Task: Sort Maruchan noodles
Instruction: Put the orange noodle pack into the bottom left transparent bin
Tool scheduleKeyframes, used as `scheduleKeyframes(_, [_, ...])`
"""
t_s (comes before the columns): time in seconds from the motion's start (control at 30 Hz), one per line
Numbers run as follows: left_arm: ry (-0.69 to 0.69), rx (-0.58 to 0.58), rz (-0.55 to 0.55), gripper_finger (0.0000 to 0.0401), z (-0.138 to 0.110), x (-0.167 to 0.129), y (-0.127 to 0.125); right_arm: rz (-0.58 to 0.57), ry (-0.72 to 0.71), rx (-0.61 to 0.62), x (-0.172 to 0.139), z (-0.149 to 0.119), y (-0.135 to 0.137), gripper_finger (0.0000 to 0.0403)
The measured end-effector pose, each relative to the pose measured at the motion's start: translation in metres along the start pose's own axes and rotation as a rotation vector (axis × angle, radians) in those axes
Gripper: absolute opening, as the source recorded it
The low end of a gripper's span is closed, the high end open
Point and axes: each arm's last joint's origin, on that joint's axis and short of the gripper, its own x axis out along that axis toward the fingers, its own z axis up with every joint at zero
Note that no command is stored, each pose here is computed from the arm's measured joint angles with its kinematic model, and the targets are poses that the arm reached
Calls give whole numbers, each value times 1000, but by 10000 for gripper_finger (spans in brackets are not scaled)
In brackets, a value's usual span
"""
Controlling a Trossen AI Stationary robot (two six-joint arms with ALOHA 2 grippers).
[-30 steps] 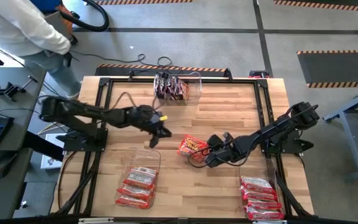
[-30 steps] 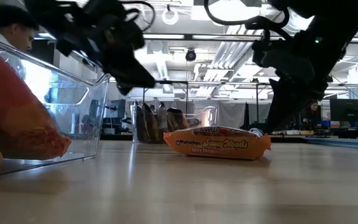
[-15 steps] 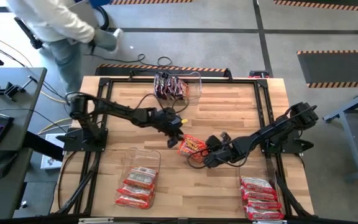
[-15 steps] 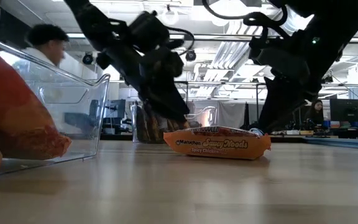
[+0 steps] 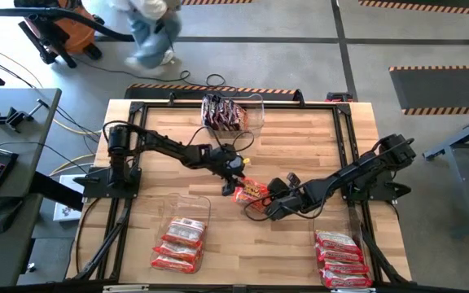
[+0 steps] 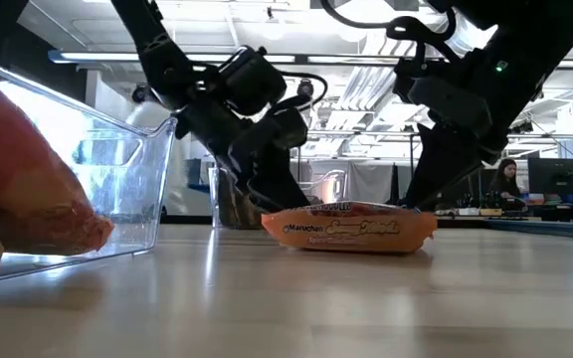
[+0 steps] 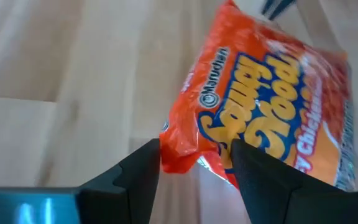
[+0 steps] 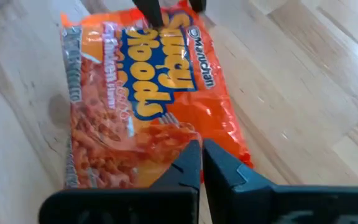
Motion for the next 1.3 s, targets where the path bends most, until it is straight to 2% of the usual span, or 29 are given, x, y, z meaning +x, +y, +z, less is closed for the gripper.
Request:
scheduleKeyframes(0.13, [-3,31,-51,181,-4,6,0,1,-8,1,0,1,0,0])
scheduleKeyframes(0.23, [-16,54,-55,153,-5,10,1,-4,-14,-6,0,1,0,0])
scheduleKeyframes(0.4, [-18,154,-63,64,-6,13,-4,-18,-35,-85,-2,0,1,0])
scheduleKeyframes(0.5, [-31,219,-45,12,-2,10,-10,-64,-85,-130,-13,1,-2,0])
scheduleKeyframes(0.63, [-52,284,7,12,4,5,-18,-120,-168,-107,-37,3,-10,0])
scheduleKeyframes(0.77, [-82,320,42,2,12,-3,-25,-57,-235,-51,-53,-3,-8,0])
scheduleKeyframes(0.9, [-120,332,71,1,21,-13,-30,5,-323,-22,-45,-24,-10,0])
scheduleKeyframes(1.1, [-194,336,110,1,34,-43,-37,39,-503,40,-26,-49,-31,0])
scheduleKeyframes(1.3, [-314,347,168,0,46,-89,-48,-66,-681,68,-23,-50,-46,0])
